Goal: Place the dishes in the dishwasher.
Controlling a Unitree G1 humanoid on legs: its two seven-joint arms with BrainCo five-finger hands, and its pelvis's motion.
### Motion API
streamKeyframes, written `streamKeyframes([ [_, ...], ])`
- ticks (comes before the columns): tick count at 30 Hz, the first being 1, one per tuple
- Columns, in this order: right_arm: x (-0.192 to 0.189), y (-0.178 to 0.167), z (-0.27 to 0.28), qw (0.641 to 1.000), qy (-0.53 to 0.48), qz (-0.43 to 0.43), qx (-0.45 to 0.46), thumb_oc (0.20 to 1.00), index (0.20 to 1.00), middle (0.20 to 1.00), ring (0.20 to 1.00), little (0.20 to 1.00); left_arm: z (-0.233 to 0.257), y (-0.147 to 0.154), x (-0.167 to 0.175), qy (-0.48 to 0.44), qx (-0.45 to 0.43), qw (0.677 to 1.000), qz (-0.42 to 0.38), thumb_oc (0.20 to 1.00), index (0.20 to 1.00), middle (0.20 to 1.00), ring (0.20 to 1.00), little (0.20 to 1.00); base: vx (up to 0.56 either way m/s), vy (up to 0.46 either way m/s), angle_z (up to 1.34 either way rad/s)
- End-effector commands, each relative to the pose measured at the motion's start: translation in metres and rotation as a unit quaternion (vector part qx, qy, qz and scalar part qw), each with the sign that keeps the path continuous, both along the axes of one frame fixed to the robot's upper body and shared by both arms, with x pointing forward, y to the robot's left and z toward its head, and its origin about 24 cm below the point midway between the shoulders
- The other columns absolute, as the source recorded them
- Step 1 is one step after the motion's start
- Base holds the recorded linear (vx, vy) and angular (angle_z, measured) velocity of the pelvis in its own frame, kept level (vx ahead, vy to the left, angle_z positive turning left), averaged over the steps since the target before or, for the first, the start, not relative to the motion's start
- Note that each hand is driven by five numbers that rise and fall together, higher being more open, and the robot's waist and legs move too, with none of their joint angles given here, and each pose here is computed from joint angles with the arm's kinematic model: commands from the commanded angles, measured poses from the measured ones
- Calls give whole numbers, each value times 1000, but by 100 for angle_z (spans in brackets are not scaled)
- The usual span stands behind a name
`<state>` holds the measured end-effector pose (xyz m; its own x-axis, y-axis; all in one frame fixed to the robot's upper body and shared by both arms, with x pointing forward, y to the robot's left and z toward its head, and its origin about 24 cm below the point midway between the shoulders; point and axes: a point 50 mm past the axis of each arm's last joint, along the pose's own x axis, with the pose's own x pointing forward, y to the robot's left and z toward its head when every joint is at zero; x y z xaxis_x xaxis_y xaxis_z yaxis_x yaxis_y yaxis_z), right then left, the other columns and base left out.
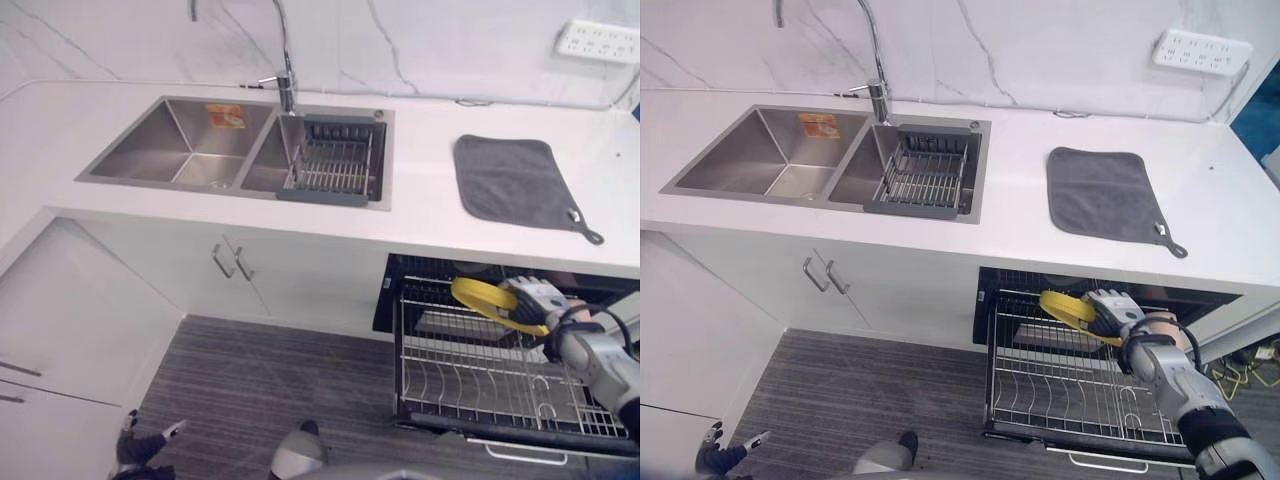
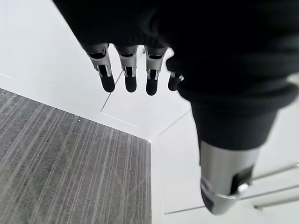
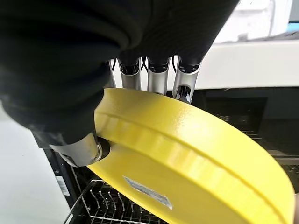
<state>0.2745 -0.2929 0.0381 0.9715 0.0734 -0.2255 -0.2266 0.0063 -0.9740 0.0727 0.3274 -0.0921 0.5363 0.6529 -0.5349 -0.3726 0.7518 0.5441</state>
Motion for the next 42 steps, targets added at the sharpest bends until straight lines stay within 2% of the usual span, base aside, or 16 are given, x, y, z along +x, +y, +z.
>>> streamKeyframes([
  [1,34,-5,57,996,-88,7,-31,200,200,200,200,200,18,17,21,-27,53,998,-27,1000,1000,1000,1000,1000,-103,-94,1],
  [7,60,-1,89,992,-126,5,-28,200,200,200,200,200,32,25,43,-71,65,995,-28,1000,1000,1000,1000,1000,-179,-102,1],
  [21,92,-10,143,983,-159,-19,-92,200,200,200,200,200,43,23,57,-133,23,991,-4,1000,1000,1000,1000,1000,-99,39,-3],
  [24,95,-20,152,980,-158,-50,-111,200,200,200,200,200,46,24,60,-148,18,989,1,1000,1000,1000,1000,1000,-88,56,-12],
  [30,95,-34,156,975,-145,-84,-145,200,200,200,200,200,49,26,62,-161,12,987,8,1000,1000,1000,1000,1000,-60,35,-1],
  [36,103,-13,143,983,-109,-45,-144,200,200,200,200,200,50,24,65,-173,6,985,5,1000,1000,1000,1000,1000,-19,19,0],
  [37,104,-10,141,985,-98,-45,-134,473,473,473,473,473,50,24,66,-175,6,985,3,1000,1000,1000,1000,1000,0,0,0],
  [38,105,-5,137,987,-94,-35,-126,1000,1000,1000,1000,1000,51,24,67,-177,5,984,0,1000,1000,1000,1000,1000,0,0,0],
  [42,107,7,133,989,-87,-9,-119,1000,1000,1000,1000,1000,51,22,69,-176,5,984,-6,1000,1000,1000,1000,1000,0,0,0],
])
